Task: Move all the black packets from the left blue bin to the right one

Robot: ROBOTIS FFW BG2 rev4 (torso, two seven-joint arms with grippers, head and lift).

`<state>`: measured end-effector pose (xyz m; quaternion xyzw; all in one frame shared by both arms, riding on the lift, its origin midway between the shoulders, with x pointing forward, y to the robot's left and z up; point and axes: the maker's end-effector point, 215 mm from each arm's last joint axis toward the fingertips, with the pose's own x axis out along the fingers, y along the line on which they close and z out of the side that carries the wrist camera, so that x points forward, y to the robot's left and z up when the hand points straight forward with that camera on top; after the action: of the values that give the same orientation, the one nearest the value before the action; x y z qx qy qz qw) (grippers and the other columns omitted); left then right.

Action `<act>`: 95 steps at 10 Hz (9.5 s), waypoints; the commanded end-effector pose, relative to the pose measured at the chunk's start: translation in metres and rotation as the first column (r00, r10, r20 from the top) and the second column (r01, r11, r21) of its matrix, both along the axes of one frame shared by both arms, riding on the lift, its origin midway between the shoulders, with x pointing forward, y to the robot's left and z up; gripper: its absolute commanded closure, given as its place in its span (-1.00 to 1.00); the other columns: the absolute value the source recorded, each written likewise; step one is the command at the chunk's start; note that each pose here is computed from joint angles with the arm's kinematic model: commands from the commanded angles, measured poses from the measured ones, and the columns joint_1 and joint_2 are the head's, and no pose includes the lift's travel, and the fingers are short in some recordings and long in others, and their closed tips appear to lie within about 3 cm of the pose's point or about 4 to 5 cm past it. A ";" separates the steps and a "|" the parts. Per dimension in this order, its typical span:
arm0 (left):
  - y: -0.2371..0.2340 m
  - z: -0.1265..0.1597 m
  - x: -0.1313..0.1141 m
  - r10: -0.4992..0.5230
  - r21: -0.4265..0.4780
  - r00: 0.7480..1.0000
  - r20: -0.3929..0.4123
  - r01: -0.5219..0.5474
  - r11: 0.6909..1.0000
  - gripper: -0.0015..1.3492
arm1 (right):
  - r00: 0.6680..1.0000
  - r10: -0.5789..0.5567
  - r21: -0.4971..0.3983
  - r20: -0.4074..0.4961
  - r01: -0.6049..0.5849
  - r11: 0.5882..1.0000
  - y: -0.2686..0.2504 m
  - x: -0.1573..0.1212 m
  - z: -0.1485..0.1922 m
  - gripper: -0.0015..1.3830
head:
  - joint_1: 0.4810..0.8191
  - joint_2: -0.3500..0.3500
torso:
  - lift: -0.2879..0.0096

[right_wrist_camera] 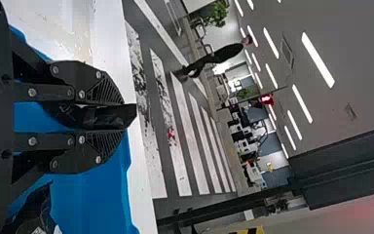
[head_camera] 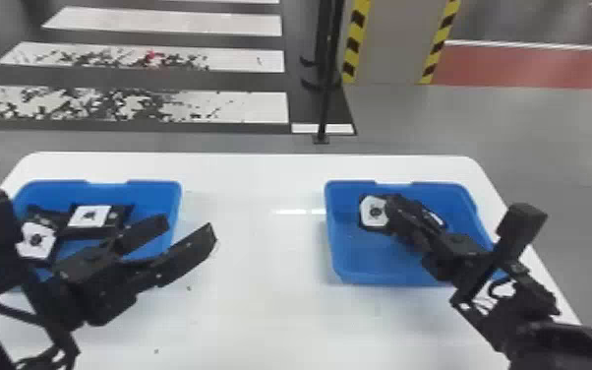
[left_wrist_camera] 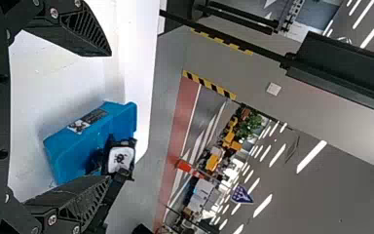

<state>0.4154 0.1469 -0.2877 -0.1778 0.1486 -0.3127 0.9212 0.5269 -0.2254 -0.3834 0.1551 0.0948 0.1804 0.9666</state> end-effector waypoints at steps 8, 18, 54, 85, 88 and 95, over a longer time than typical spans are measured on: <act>0.165 -0.020 0.066 0.320 0.348 0.947 0.006 -0.302 0.887 -0.79 | 0.988 -0.011 -0.119 0.157 0.030 0.992 0.045 -0.131 0.075 -0.76 | 0.27 0.34 | -0.01; 0.250 -0.154 0.164 0.488 0.512 0.833 -0.260 -0.309 0.802 -0.79 | 0.992 0.044 -0.054 0.114 -0.038 0.998 0.079 -0.169 0.075 -0.76 | 0.27 0.87 | -0.01; -0.125 -0.020 -0.007 -0.313 0.019 0.949 -0.030 0.314 0.949 0.43 | 0.963 0.231 0.299 0.141 -0.264 0.917 0.174 -0.107 0.083 0.85 | 0.27 -0.13 | -0.01; 0.301 -0.158 0.113 0.621 0.565 0.727 -0.294 -0.392 0.726 -0.74 | 0.995 -0.025 -0.111 0.099 0.035 0.993 0.036 -0.162 0.054 -0.74 | 0.27 0.92 | -0.01; 0.304 -0.172 0.113 0.638 0.592 0.699 -0.324 -0.376 0.713 -0.72 | 0.996 -0.014 -0.096 0.083 0.022 0.995 0.040 -0.162 0.048 -0.74 | 0.27 0.90 | -0.01; 0.305 -0.179 0.118 0.630 0.622 0.713 -0.309 -0.350 0.701 0.80 | 0.999 -0.009 -0.061 0.052 0.012 0.998 0.041 -0.162 0.037 -0.73 | 0.27 0.93 | -0.01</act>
<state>0.5313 0.4501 -0.4692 -0.0368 0.4122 0.0647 0.9081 0.3650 -0.1843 -0.3445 0.1179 0.0721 0.1763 0.9746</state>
